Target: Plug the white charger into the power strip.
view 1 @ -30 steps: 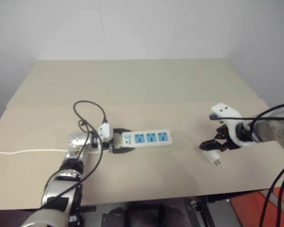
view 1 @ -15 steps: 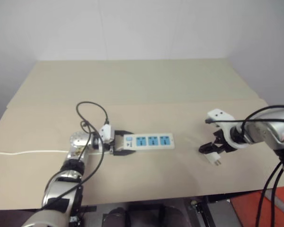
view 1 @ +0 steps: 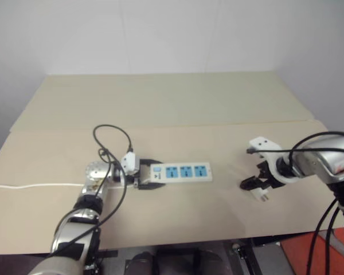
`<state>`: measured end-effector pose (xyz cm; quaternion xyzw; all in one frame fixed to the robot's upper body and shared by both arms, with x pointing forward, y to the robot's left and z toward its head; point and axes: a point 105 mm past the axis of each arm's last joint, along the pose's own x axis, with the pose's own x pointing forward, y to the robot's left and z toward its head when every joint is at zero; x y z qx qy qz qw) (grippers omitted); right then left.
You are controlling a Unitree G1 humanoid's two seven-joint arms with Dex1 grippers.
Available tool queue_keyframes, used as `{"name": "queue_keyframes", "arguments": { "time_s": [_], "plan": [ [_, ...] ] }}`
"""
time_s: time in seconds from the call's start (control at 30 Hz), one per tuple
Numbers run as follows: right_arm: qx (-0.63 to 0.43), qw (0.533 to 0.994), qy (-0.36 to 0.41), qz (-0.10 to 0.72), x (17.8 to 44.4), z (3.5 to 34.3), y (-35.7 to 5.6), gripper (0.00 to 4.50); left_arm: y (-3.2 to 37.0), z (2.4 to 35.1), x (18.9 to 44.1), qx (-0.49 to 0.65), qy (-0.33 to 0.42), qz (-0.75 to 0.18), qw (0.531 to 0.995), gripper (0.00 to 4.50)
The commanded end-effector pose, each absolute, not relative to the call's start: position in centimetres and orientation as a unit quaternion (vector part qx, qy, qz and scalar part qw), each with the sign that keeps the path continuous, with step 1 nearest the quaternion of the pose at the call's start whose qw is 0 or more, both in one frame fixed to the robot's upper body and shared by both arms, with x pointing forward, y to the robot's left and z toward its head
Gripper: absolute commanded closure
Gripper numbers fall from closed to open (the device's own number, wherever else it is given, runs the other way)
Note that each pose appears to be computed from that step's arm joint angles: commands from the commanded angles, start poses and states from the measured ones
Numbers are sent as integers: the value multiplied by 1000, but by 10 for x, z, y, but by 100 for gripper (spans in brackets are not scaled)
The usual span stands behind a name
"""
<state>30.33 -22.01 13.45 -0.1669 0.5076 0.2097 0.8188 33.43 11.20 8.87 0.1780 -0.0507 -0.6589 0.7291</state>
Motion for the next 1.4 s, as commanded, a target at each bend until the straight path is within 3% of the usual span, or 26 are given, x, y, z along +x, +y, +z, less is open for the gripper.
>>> {"name": "queue_keyframes", "arguments": {
  "time_s": [0.03, 0.23, 0.27, 0.33, 0.6, 0.77, 0.87, 1.0, 1.17, 1.27, 1.4],
  "plan": [
    [-168, 820, 508, 202, 302, 136, -224, 0, 103, 63, 320, 174, -4, -690, 702, 121],
    [-160, 821, 512, 195, 301, 133, -228, 0, 104, 63, 320, 175, -3, -688, 704, 121],
    [-158, 821, 513, 194, 302, 133, -228, 18, 104, 63, 320, 175, -3, -688, 704, 121],
    [-159, 820, 515, 193, 301, 132, -229, 63, 104, 63, 320, 176, -2, -688, 704, 121],
    [-166, 819, 516, 189, 303, 131, -230, 341, 104, 63, 320, 176, -2, -688, 704, 121],
    [-189, 818, 508, 195, 303, 133, -229, 341, 105, 65, 321, 173, -4, -687, 705, 121],
    [-222, 831, 457, 224, 305, 152, -219, 341, 107, 68, 320, 169, -6, -688, 705, 121],
    [-286, 845, 291, 347, 303, 196, -180, 341, 109, 69, 318, 168, 1, -690, 704, 121],
    [-226, 821, 10, 524, 279, 229, -126, 341, 115, 69, 317, 171, 19, -684, 709, 121],
    [-178, 803, -102, 560, 274, 229, -111, 341, 117, 71, 316, 167, 20, -682, 712, 121],
    [-114, 774, -123, 611, 284, 200, -91, 341, 116, 72, 312, 158, 23, -679, 717, 121]
  ]
}}
